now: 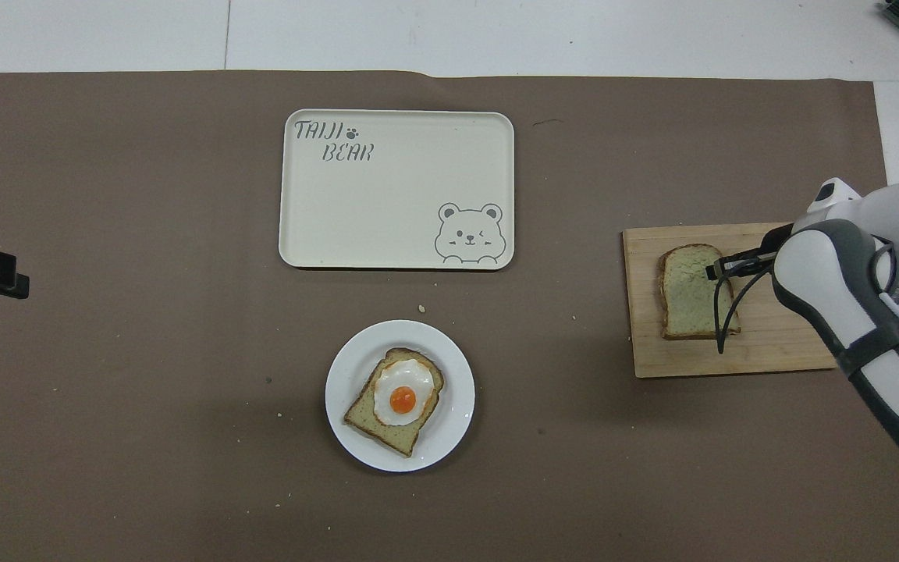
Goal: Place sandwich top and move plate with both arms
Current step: 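Close the right gripper on the bread slice edge and lift it, then carry the bread slice with the right gripper over the egg toast, then lower the bread onto the egg and open the right gripper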
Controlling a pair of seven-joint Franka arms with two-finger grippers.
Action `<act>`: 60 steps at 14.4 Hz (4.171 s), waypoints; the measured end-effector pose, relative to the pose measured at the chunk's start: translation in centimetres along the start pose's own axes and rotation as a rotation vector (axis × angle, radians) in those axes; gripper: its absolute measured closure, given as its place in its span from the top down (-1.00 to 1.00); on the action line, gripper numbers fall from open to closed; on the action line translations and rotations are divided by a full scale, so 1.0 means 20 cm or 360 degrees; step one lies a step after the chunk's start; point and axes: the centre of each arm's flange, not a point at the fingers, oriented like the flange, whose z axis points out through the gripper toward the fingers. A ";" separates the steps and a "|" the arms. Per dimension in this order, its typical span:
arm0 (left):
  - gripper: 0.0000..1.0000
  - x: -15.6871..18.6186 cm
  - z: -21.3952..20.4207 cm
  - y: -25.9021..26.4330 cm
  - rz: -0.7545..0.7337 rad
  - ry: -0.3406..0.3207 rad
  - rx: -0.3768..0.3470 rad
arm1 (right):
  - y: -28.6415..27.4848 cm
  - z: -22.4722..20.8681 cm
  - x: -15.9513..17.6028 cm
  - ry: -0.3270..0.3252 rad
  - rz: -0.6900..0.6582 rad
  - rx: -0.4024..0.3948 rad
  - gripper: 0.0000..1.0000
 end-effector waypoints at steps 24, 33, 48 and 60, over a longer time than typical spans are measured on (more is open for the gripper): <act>1.00 0.00 0.00 0.00 0.0000 0.0000 0.0000 | -0.95 -0.46 0.06 -0.0250 0.0059 0.0137 -0.72; 1.00 0.00 0.00 0.00 0.0000 0.0000 0.0000 | -1.46 -0.38 0.03 -0.0301 0.0021 0.0292 -0.72; 1.00 0.00 0.00 0.00 0.0000 0.0000 0.0000 | -2.32 0.06 -0.09 -0.0142 0.0152 0.0244 -0.72; 1.00 0.00 0.00 0.00 0.0000 0.0000 0.0000 | -2.32 0.52 -0.18 -0.0215 0.0045 0.0141 -0.72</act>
